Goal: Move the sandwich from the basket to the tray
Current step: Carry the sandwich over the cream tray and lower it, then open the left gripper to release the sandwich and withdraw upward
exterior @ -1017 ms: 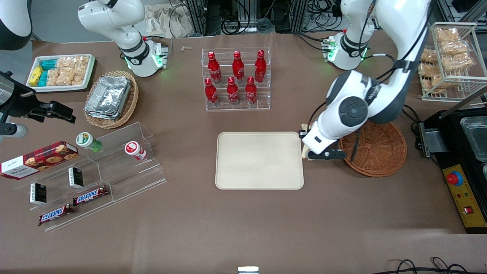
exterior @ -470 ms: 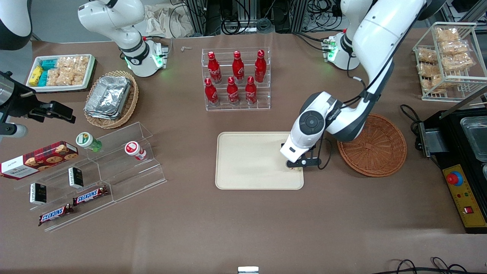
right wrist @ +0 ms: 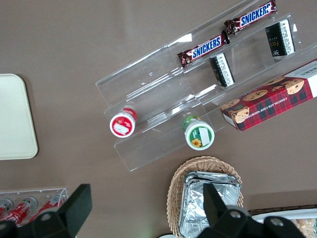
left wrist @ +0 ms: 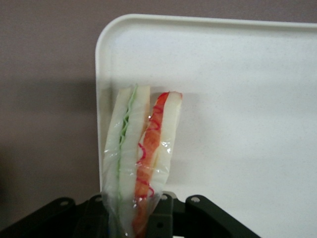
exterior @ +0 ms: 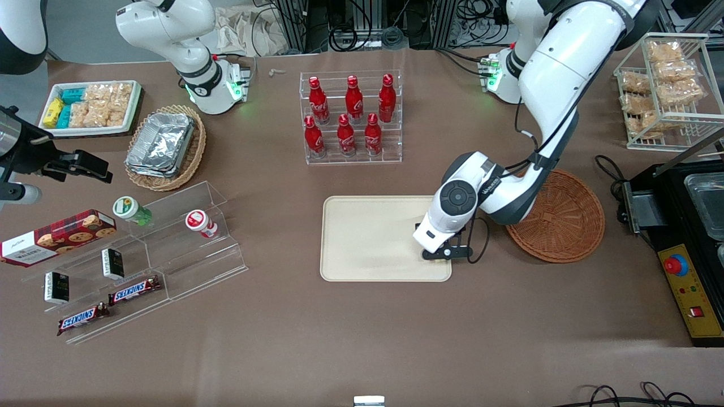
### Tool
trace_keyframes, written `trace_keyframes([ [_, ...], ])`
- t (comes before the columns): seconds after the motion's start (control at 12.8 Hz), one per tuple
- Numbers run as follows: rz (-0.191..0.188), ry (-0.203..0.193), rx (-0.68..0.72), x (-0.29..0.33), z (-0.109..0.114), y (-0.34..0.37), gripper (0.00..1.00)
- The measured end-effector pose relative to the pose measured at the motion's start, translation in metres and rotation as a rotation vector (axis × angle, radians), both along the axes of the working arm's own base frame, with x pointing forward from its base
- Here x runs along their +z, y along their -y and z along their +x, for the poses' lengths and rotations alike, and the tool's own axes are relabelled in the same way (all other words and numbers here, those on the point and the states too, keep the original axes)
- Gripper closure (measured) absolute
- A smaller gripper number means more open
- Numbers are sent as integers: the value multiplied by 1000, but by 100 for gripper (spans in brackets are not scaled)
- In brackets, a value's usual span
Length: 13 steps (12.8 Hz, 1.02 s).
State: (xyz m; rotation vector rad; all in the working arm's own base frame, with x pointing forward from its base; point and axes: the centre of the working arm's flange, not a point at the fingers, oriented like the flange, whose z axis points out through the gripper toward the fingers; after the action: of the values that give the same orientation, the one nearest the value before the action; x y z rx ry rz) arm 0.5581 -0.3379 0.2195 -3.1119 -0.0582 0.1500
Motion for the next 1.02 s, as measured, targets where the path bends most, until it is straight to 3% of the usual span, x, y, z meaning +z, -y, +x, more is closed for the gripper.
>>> trace_keyframes([
  [0.08,0,-3,-5,-2,-2,3,79],
  [0.23,6,1,-23,-7,-3,10,61],
  [0.63,25,23,-26,-14,1,15,5],
  [0.7,25,24,-24,-13,2,15,0],
  [1.02,21,43,-12,-1,10,15,0],
])
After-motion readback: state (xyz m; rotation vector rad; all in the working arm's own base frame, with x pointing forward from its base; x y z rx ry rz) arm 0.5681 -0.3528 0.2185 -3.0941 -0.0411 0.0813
